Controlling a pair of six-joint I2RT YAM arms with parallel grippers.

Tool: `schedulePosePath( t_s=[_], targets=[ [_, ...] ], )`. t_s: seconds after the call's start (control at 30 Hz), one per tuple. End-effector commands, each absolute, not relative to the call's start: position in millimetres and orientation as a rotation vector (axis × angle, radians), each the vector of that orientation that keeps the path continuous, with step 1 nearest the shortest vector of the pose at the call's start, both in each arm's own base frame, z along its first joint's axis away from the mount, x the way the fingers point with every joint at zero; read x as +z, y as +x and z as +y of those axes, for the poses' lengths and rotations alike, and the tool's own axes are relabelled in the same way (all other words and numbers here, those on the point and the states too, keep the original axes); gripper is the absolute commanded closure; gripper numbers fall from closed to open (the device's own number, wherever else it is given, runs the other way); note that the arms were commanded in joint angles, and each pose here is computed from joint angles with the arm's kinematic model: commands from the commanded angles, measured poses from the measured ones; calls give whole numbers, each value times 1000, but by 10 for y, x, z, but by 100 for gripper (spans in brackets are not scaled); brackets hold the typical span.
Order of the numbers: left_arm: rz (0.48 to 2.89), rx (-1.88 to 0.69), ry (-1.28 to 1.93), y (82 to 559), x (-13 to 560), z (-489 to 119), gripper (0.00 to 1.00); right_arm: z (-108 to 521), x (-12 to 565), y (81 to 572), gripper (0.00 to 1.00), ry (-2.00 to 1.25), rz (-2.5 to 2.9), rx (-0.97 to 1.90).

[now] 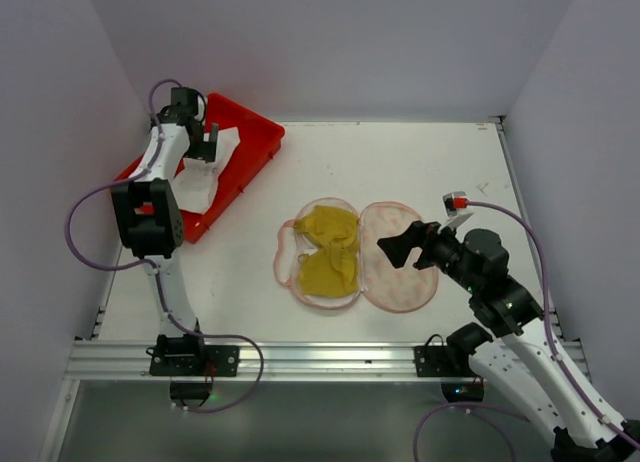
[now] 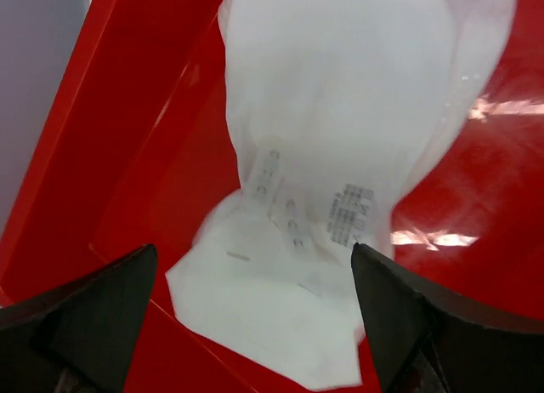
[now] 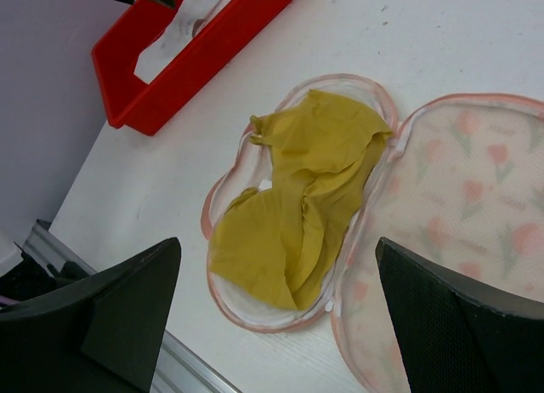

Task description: Unzip the laundry bag and remove the bra

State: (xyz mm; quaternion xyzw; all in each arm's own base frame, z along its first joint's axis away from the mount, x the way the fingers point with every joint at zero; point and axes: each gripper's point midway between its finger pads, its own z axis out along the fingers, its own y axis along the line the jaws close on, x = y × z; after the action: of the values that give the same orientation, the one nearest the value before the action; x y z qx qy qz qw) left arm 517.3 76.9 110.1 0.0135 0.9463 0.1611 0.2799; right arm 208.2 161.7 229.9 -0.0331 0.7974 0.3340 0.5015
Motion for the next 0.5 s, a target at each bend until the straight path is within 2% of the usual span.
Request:
schedulePosePath(
  t_s=[0.0, 0.03, 0.1, 0.13, 0.17, 0.23, 0.27, 0.4, 0.47],
  targets=[
    [2387, 211, -143, 5003, 1969, 377, 0, 1548, 2374, 2115, 1, -49, 1882, 780],
    [2330, 182, -187, 4877, 2253, 292, 0, 1518, 2359, 2130, 1, -32, 1881, 764],
    [2345, 66, -228, 4639, 2190, -186, 0, 1516, 2276, 2138, 1, -5, 1906, 764],
    [2241, -11, -224, 4551, 2509, -388, 0, 1485, 2203, 2166, 1, 31, 1934, 742],
    [2294, -107, -174, 4338, 2244, -821, 0, 1472, 2148, 2180, 1, 84, 1956, 744],
    [2217, -244, -129, 4094, 2393, -1267, 0, 1430, 1994, 2198, 1, 147, 1996, 721],
    [2279, -306, -45, 3807, 2107, -1659, 0, 1414, 1964, 2205, 1, 190, 2001, 721],
    [2337, -514, -1, 3193, 1770, -2444, 0, 1364, 1769, 2194, 1, 265, 2035, 704],
    [2378, -518, -11, 3000, 1566, -2665, 0, 1345, 1734, 2186, 1, 287, 2033, 705]
  ],
)
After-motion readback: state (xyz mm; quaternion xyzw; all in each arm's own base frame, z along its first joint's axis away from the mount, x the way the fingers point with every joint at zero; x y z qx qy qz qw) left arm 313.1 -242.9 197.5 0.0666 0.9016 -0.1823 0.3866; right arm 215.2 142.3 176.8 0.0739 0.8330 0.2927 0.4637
